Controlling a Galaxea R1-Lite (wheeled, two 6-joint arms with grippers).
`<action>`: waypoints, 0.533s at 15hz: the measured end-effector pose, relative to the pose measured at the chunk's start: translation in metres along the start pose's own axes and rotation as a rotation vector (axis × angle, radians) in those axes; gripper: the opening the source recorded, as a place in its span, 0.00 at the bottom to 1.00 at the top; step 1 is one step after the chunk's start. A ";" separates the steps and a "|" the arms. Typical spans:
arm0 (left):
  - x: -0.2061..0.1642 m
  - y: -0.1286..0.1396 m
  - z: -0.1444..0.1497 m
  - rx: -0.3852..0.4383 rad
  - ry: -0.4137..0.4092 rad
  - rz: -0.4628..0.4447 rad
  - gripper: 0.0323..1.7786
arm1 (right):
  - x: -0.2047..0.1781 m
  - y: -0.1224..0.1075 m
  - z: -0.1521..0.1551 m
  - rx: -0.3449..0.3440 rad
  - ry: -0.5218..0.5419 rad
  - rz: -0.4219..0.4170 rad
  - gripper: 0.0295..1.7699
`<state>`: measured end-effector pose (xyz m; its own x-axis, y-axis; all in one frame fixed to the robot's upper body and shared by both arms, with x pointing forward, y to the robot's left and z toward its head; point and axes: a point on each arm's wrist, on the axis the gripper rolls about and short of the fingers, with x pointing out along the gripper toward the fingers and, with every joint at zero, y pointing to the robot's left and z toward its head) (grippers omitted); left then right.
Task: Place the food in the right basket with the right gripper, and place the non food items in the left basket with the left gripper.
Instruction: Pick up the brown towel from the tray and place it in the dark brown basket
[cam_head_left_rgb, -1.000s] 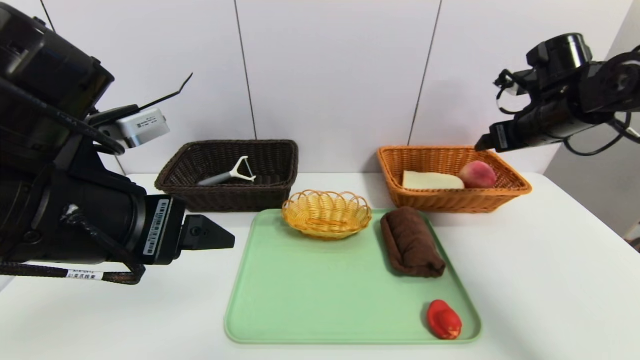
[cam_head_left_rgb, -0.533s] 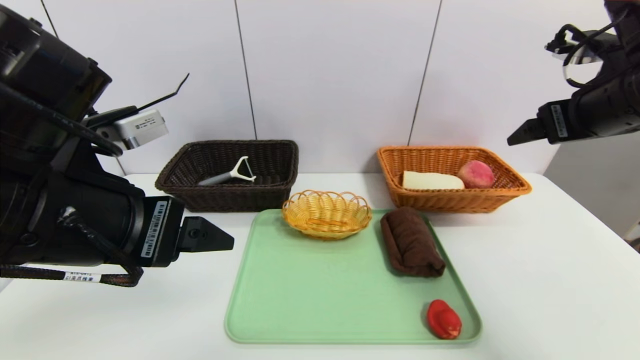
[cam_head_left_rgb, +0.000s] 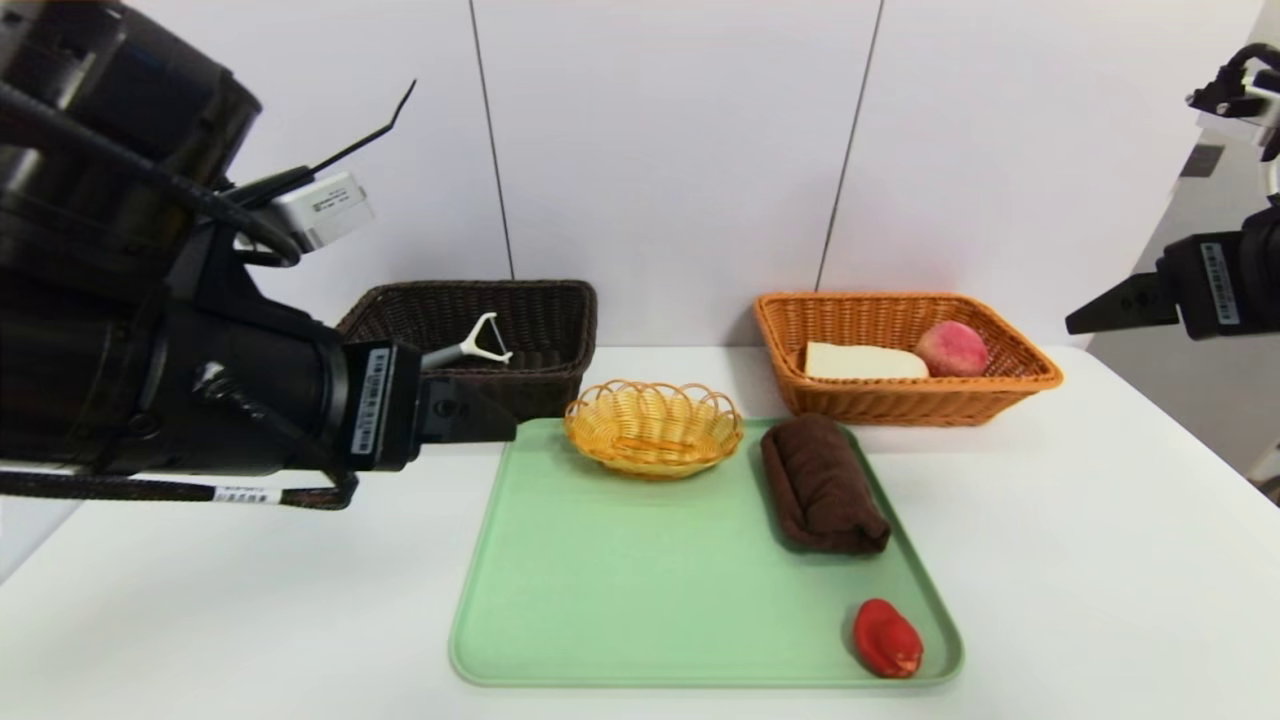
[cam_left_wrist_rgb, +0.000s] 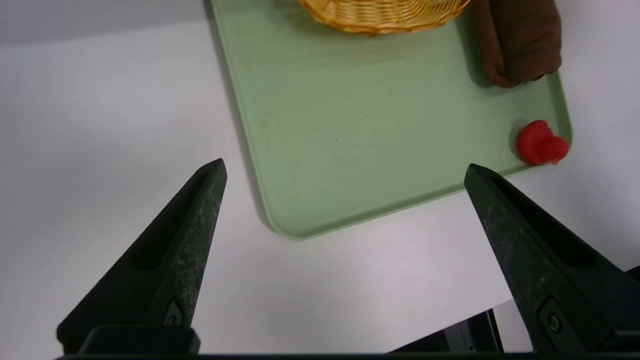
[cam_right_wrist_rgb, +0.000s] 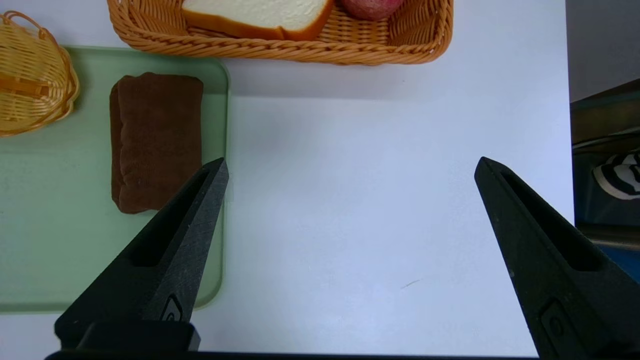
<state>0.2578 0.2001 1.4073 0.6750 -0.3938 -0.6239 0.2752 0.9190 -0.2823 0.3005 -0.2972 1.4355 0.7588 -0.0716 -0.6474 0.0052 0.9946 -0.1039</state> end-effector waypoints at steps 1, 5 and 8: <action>0.005 -0.006 0.005 0.006 -0.005 -0.013 0.95 | -0.002 0.000 -0.002 0.010 -0.002 0.003 0.96; 0.035 -0.043 0.023 0.019 0.008 -0.051 0.95 | -0.003 0.000 -0.004 0.016 -0.002 0.006 0.96; 0.064 -0.075 0.028 0.011 0.008 -0.038 0.95 | 0.000 0.002 -0.005 0.022 0.009 0.008 0.96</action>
<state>0.3000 0.1069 1.4090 0.6586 -0.4285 -0.6186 0.3085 0.9035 -0.2975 0.2975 -0.2959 1.4318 0.7527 -0.0647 -0.6552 0.0137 0.9965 -0.0827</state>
